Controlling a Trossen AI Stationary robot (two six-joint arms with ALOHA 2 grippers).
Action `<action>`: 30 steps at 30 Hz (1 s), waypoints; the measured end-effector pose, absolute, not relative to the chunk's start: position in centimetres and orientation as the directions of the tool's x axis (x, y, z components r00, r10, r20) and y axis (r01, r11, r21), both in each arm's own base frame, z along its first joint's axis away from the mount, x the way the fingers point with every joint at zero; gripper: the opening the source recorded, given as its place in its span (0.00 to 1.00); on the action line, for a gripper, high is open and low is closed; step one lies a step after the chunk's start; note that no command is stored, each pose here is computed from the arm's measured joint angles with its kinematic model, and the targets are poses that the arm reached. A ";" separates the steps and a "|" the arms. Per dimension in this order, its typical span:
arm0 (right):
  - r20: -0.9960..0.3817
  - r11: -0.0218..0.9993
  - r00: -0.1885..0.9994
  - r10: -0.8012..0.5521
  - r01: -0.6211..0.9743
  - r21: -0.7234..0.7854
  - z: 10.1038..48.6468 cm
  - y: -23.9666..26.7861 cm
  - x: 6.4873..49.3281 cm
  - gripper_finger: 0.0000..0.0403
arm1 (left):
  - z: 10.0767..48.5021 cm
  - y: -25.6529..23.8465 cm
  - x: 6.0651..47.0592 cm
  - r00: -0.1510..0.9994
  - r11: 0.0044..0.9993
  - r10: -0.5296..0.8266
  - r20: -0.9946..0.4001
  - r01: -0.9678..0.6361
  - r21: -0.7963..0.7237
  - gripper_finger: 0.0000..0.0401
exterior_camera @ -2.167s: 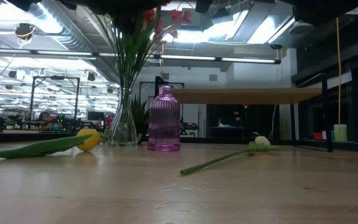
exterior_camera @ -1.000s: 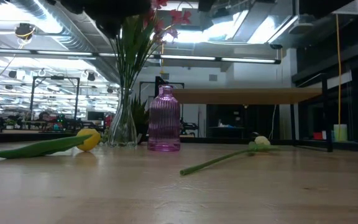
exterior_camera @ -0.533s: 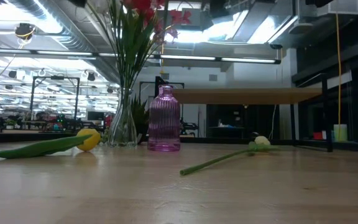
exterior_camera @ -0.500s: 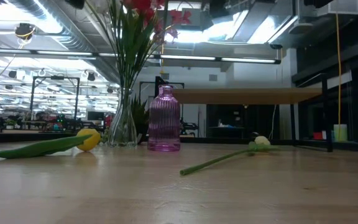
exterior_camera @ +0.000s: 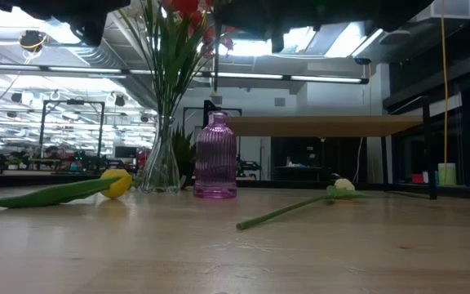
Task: Pick and place flowers into a vace then onto a shelf
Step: Put the yellow flowers into the violet vase
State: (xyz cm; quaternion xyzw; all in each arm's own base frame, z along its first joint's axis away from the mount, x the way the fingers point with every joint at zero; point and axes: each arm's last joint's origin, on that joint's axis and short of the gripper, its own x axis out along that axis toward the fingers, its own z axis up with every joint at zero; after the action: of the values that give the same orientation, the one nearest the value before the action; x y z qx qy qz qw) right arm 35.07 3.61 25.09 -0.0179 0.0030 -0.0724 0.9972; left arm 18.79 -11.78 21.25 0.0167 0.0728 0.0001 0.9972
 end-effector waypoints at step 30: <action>-0.063 0.973 0.975 -0.212 0.206 -0.101 21.6 1.2 36.6 0.05 | 21.1 -11.7 18.8 0.989 1.000 0.007 -0.151 -0.003 0.029 0.01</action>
State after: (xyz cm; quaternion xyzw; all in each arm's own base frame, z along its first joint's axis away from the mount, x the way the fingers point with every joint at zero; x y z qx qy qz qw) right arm 36.58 1.25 21.62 -0.0468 0.0368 -0.1053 0.9927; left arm 18.75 -11.73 21.07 0.0143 0.0756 0.0026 0.9970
